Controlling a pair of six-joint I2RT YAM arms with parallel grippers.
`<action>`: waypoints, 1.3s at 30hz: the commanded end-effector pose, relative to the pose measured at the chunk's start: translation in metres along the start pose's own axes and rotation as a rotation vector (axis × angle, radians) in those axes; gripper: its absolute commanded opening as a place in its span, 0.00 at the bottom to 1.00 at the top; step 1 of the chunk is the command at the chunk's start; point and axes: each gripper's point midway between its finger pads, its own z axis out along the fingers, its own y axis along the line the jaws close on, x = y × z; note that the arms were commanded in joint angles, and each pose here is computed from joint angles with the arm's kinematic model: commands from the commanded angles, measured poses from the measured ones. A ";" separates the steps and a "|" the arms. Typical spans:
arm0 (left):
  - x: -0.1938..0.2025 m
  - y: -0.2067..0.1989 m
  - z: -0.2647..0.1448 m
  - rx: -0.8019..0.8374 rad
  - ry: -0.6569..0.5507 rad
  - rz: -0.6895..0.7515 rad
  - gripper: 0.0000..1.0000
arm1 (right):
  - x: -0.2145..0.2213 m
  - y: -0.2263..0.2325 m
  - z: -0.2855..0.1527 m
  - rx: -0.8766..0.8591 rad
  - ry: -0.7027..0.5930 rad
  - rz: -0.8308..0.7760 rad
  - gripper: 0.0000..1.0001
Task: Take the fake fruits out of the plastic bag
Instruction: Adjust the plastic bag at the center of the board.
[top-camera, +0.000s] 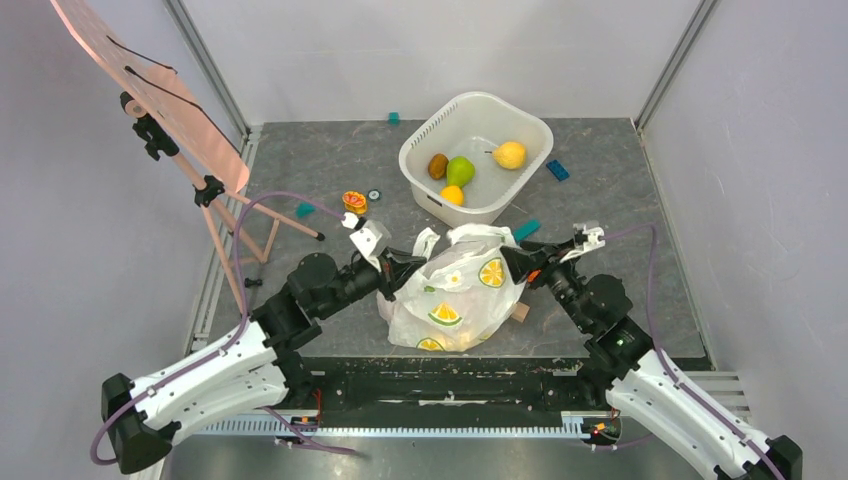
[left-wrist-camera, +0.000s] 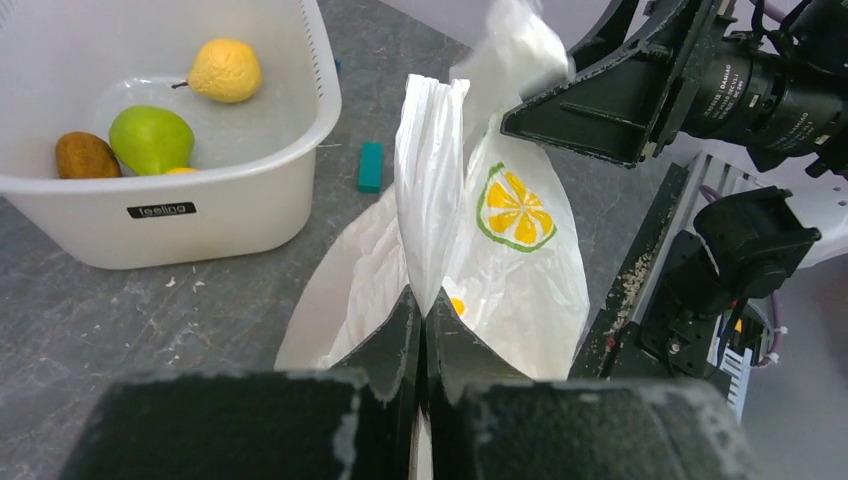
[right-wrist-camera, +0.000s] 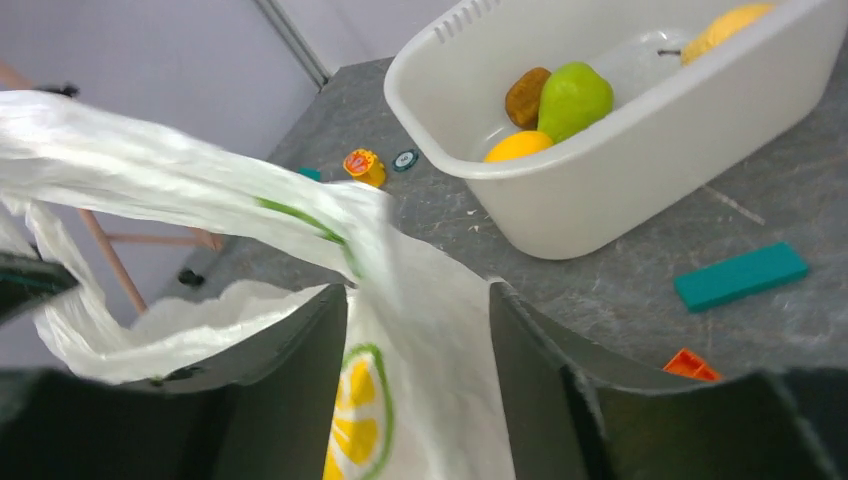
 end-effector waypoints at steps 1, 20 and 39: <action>-0.032 -0.005 -0.007 0.008 -0.170 -0.067 0.03 | -0.021 0.027 -0.005 -0.195 -0.117 -0.252 0.63; -0.037 -0.005 -0.007 0.009 -0.152 -0.036 0.02 | -0.024 0.094 0.037 -0.634 -0.054 -1.024 0.81; -0.045 0.000 -0.005 -0.025 -0.129 -0.019 0.02 | 0.000 0.100 0.044 -0.742 0.100 -1.093 0.77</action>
